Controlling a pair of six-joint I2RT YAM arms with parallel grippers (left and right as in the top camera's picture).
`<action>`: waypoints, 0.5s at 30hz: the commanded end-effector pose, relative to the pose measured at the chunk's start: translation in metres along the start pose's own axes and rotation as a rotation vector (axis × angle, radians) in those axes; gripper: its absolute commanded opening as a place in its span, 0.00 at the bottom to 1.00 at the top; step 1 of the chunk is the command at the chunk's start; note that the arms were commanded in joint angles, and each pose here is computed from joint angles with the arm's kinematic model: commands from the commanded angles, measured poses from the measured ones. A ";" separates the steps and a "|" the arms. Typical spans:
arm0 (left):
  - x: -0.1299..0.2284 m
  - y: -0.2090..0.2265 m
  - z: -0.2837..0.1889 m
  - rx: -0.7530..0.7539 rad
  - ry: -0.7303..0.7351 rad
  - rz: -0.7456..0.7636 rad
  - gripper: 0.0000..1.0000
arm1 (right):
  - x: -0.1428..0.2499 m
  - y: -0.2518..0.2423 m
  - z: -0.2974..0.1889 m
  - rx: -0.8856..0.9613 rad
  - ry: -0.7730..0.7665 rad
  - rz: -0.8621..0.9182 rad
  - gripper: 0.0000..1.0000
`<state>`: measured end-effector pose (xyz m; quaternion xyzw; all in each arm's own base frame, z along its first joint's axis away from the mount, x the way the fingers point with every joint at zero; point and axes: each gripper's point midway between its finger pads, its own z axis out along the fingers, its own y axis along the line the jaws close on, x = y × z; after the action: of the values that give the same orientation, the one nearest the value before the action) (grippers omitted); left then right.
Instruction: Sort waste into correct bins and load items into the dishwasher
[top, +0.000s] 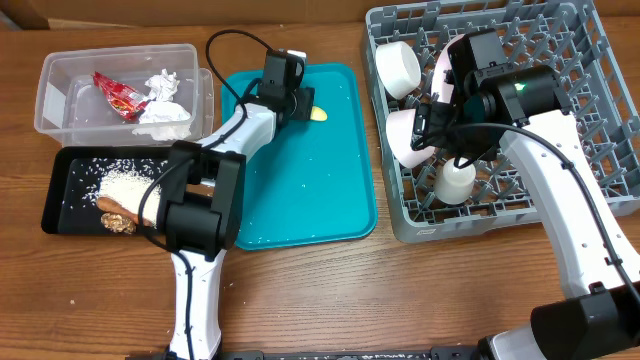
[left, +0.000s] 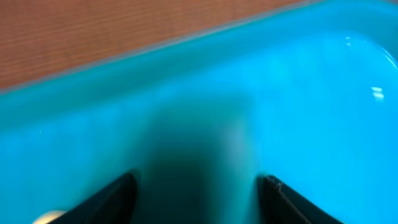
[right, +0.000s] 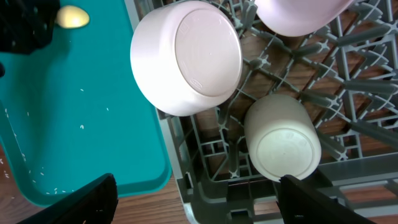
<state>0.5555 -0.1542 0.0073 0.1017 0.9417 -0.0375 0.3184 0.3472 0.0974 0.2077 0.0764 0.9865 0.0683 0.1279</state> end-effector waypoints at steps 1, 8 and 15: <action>0.055 -0.002 -0.002 0.018 0.215 0.010 0.65 | -0.006 0.006 -0.008 -0.019 -0.035 -0.010 0.85; 0.056 -0.026 -0.074 0.155 0.407 -0.026 0.61 | -0.007 0.011 -0.008 -0.046 -0.035 -0.012 0.85; 0.100 -0.047 -0.105 0.256 0.624 -0.063 0.62 | -0.003 0.028 -0.009 -0.104 -0.027 -0.035 0.84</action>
<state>0.4151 -0.1529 0.0132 0.1159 0.9888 -0.0937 0.0086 0.3512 0.1098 0.2104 0.0665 0.9842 0.0921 0.1357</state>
